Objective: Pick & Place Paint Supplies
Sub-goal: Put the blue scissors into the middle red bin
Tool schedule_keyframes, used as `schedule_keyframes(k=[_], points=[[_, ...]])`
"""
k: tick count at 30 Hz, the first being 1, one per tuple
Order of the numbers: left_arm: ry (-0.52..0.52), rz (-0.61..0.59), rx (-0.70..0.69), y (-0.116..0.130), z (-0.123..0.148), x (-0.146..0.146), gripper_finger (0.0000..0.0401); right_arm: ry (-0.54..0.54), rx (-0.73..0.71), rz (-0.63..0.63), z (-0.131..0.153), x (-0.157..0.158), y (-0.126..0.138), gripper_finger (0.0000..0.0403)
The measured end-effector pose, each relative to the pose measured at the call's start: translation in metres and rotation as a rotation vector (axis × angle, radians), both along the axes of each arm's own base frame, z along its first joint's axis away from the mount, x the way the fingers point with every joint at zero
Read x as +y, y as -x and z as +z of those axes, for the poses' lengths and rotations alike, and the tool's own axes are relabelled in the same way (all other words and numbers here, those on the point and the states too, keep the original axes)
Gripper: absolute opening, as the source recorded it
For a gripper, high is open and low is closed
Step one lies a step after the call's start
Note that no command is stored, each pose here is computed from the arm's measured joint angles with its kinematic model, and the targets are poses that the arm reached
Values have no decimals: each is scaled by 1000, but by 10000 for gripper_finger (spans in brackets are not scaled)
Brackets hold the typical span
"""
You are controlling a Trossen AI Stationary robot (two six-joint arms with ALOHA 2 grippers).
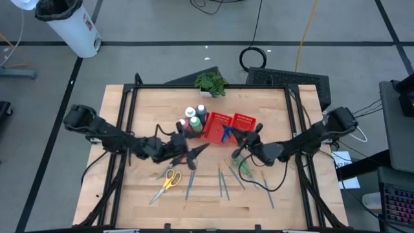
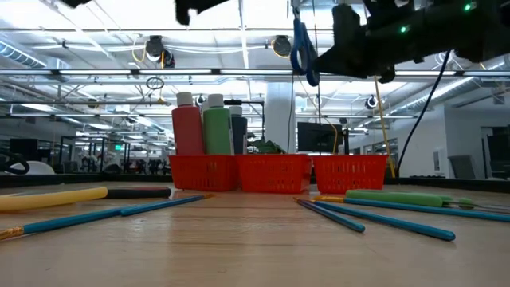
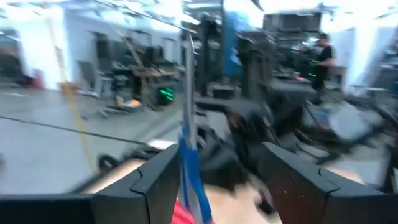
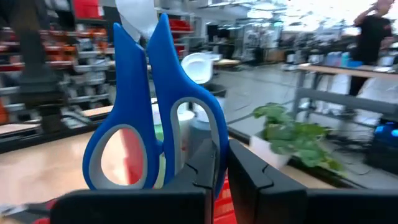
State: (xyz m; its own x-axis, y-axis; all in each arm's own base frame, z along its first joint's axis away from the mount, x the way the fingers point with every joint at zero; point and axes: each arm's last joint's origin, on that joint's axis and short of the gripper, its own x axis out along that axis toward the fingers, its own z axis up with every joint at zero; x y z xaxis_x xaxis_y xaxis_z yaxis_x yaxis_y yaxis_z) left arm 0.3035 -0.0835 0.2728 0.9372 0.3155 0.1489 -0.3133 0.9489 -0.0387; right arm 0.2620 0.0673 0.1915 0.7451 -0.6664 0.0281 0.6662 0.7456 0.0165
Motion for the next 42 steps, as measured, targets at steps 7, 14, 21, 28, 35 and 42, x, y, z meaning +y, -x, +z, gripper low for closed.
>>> schedule_keyframes(k=[7, 14, 21, 28, 35, 42], points=[[-49, 92, 40, -38, 13, 16, 228, 26, 26, -22, -5, 2, -1, 9], [-15, 48, 33, -55, 10, 29, 228, 27, 34, -23, -5, 2, -1, 9], [30, 71, 23, -59, 7, 44, 221, 25, 31, -20, -5, 2, -1, 9], [46, 20, 17, -61, 6, 52, 79, 23, 33, -25, -6, 1, -1, 13], [0, -10, 81, -57, 9, 58, 12, 44, 65, -4, -6, 5, 0, 59], [-5, -80, 238, -44, 15, 84, 6, 74, 52, 50, 19, 15, 15, 84]])
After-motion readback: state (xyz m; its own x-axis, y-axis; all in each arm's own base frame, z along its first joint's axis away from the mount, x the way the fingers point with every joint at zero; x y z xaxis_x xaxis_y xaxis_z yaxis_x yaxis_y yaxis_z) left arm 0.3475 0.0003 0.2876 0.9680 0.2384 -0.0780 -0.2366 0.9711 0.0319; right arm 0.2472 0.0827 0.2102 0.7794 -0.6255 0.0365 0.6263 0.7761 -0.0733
